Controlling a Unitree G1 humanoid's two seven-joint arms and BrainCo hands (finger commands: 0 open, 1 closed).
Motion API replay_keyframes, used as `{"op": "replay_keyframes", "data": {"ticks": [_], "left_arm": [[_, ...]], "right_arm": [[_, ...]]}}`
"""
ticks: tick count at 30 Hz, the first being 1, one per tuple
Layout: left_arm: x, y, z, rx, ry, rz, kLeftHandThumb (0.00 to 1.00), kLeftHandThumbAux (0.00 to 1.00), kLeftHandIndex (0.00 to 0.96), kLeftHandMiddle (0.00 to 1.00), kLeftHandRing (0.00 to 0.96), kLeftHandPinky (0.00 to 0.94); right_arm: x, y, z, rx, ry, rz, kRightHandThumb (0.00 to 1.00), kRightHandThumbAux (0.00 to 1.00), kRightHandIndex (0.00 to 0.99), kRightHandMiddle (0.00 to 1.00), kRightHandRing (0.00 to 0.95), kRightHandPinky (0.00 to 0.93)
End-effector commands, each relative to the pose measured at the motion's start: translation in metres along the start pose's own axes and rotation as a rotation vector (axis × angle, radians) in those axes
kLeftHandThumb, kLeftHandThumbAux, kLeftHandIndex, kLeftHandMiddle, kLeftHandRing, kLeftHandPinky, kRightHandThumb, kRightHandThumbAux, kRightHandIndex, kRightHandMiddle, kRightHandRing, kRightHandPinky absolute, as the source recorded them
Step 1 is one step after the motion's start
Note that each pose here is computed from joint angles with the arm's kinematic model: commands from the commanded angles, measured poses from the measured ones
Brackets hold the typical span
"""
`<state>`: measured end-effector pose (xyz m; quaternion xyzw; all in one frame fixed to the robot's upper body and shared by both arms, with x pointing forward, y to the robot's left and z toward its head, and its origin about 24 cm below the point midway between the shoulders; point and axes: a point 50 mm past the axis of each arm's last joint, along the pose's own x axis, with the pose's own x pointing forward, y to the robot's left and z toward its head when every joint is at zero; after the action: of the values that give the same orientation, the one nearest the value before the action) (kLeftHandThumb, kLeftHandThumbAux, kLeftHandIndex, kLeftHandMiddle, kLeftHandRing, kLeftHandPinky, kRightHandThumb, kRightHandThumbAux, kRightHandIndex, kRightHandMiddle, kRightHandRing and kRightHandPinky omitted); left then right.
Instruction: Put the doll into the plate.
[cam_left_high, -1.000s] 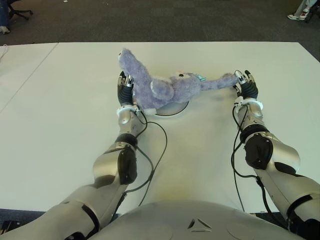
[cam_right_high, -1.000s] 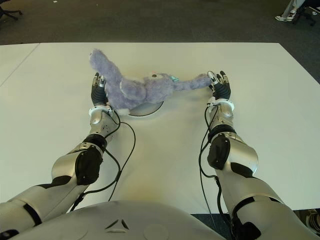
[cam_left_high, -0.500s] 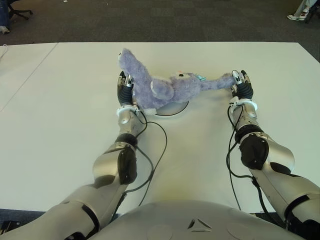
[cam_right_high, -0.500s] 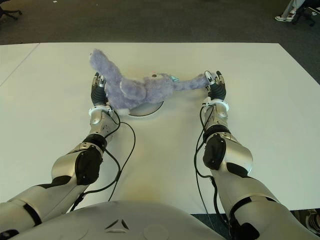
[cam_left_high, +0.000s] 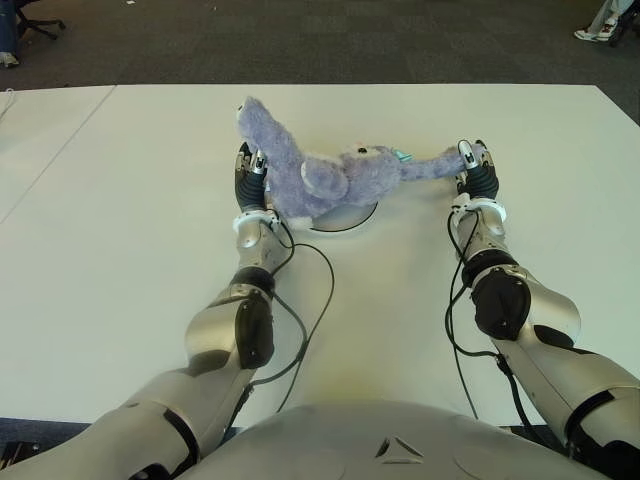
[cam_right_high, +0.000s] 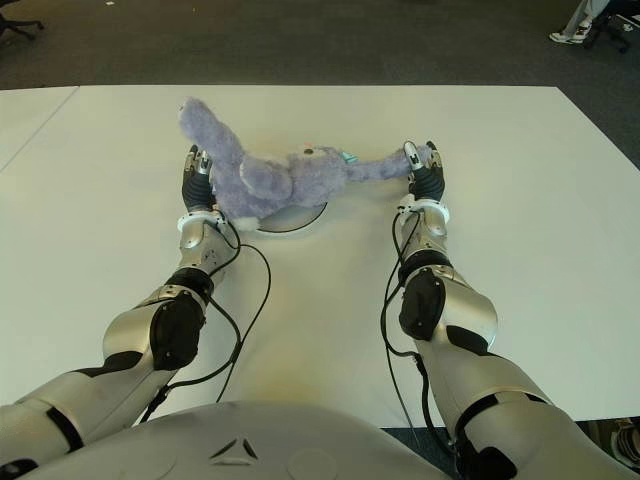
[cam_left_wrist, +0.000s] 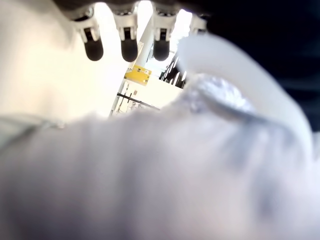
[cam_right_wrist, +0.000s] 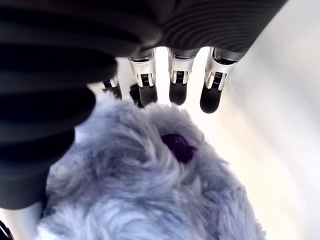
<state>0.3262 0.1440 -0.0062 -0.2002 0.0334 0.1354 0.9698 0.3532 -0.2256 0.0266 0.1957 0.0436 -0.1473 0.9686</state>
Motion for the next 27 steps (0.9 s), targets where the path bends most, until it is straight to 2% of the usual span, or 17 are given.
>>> {"op": "replay_keyframes", "data": {"ticks": [1,9,18,27], "left_arm": [[-0.069,0.054,-0.087,-0.033,0.425,0.190,0.000,0.505,0.054,0.053,0.024,0.008],[-0.068,0.056,-0.086,-0.043,0.418,0.187,0.000,0.507,0.050,0.047,0.018,0.004],[-0.067,0.057,-0.085,0.019,0.430,0.160,0.000,0.527,0.044,0.043,0.015,0.000],[-0.068,0.060,-0.085,0.067,0.437,0.146,0.000,0.531,0.041,0.043,0.018,0.004]], "right_arm": [[-0.026,0.001,-0.057,-0.014,0.199,-0.035,0.000,0.736,0.021,0.039,0.023,0.031],[-0.040,0.001,-0.078,-0.113,0.252,-0.036,0.000,0.729,0.024,0.034,0.020,0.027],[-0.053,-0.011,-0.093,-0.155,0.289,-0.075,0.000,0.718,0.042,0.047,0.035,0.057],[-0.064,-0.002,-0.103,-0.216,0.240,-0.068,0.000,0.764,0.057,0.067,0.063,0.094]]}}
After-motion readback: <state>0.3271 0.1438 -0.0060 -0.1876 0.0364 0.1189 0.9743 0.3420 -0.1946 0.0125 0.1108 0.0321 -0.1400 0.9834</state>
